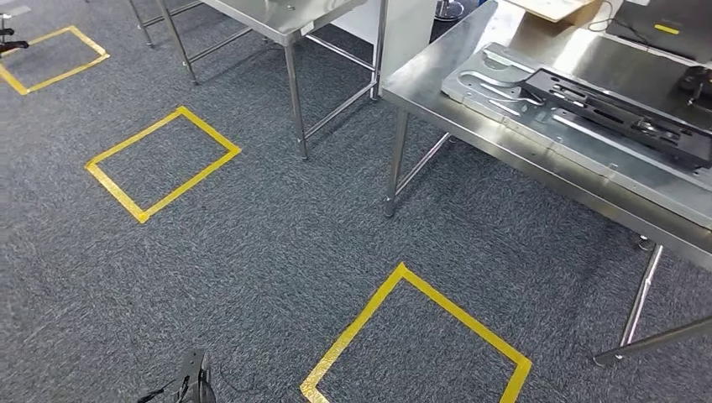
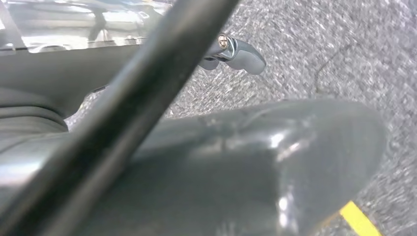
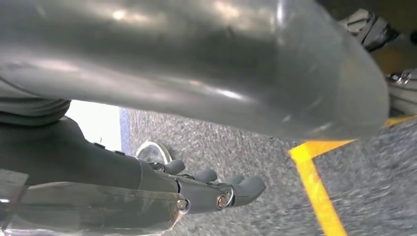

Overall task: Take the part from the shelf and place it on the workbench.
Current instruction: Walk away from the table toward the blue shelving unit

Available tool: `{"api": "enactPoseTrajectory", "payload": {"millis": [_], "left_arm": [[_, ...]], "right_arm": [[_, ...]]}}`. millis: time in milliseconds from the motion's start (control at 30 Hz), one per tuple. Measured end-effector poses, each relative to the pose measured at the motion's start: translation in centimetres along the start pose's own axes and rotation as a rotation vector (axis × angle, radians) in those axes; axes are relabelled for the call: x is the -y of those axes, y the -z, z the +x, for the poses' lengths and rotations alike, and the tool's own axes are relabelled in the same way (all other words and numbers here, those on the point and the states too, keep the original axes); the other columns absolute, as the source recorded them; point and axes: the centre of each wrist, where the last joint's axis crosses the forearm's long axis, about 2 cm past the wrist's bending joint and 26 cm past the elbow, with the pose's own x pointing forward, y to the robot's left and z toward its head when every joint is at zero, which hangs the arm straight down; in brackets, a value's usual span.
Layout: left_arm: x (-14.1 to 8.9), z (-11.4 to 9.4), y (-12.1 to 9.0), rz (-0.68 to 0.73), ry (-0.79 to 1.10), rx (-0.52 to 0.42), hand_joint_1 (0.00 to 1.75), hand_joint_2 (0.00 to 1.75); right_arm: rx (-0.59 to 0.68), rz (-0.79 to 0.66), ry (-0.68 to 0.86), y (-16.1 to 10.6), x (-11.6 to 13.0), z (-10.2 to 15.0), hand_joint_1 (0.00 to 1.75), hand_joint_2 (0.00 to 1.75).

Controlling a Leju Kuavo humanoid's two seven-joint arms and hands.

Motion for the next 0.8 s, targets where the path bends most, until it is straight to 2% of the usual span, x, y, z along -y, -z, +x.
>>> {"api": "enactPoseTrajectory", "payload": {"millis": [167,233,333,400,433,500,567,633,700,800], "left_arm": [[-0.3,2.1,0.3,0.021,-0.024,0.064,0.0,0.0],[-1.0,4.3,0.7,0.046,-0.039,0.121,0.0,0.0],[-2.0,9.0,1.0,0.069,-0.038,0.226,0.0,0.0],[-3.1,10.4,1.3,0.054,-0.005,0.315,0.0,0.0],[-3.8,9.7,1.5,0.041,0.016,0.374,0.0,0.0],[-5.2,5.8,2.1,0.024,0.045,0.479,0.0,0.0],[-6.2,1.1,2.1,0.024,0.064,0.497,0.0,0.0],[-6.5,-1.8,1.8,0.019,0.08,0.463,0.0,0.0],[-6.5,-2.6,1.6,0.014,0.09,0.442,0.0,0.0],[-6.6,-2.6,1.7,0.011,0.105,0.435,0.0,0.0]], "right_arm": [[0.002,0.014,-0.035,0.0,-0.1,-0.1,0.0,0.0],[0.013,0.016,-0.056,0.0,-0.1,-0.1,0.0,0.0],[0.034,0.016,-0.074,0.0,0.2,0.1,0.0,0.0],[0.048,0.001,-0.04,0.1,0.5,0.5,0.0,0.0],[0.055,-0.008,-0.008,0.1,0.6,0.6,0.0,0.0],[0.062,-0.019,0.047,0.1,0.5,0.3,0.0,0.0],[0.052,-0.018,0.069,0.0,0.3,-0.6,0.0,0.0],[0.028,-0.014,0.079,-0.1,0.1,-1.4,0.0,0.0],[0.013,-0.012,0.086,-0.1,0.0,-1.7,0.0,0.0],[0.014,-0.014,0.096,-0.1,0.1,-1.4,0.0,0.0]]}}
